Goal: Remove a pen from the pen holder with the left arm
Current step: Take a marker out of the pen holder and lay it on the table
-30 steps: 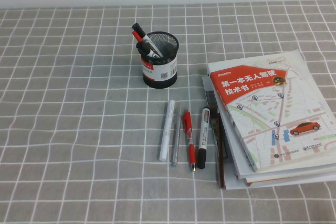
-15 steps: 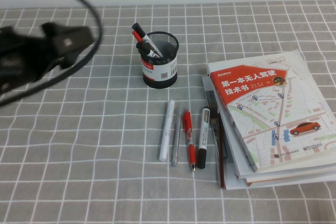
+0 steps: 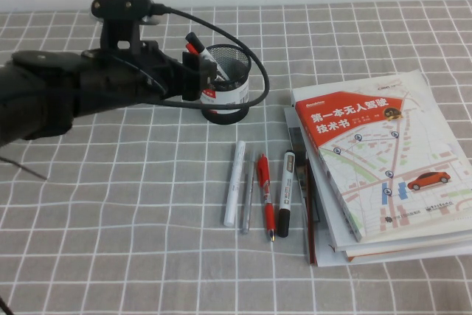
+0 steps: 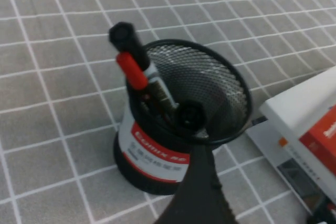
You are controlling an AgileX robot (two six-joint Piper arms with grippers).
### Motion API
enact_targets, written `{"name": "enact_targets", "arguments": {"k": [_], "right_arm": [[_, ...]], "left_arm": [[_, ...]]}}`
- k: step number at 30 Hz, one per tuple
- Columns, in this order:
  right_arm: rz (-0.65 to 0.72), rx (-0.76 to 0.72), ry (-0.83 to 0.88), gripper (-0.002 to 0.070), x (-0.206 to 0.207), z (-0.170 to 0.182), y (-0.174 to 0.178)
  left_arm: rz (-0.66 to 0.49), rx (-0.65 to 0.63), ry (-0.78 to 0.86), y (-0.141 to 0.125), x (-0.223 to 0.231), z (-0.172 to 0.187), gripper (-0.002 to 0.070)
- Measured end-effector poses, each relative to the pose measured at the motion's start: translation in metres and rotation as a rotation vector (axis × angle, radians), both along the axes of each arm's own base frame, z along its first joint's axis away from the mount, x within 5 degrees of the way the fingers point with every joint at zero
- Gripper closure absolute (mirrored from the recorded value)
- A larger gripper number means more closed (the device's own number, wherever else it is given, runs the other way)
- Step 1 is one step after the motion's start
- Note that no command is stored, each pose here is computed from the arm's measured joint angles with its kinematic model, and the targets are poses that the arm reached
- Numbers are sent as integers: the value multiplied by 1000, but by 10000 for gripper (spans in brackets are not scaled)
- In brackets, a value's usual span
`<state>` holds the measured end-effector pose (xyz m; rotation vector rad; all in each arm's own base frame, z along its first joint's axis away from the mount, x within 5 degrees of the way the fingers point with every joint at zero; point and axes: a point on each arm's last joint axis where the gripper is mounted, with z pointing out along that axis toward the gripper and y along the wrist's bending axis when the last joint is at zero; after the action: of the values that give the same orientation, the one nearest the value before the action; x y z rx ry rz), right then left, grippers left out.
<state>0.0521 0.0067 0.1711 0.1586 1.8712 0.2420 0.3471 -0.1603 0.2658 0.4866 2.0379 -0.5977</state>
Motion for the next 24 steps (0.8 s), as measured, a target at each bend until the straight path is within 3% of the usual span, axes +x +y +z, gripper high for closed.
{"name": "enact_targets", "arguments": {"k": [12,24], "right_arm": [[0,0,0,689,0,0,0],[0,0,0,689,0,0,0]], "left_arm": [[24,23,-2,-7,28,-33,179],[43,17,-36,-15,51,-31,180]]}}
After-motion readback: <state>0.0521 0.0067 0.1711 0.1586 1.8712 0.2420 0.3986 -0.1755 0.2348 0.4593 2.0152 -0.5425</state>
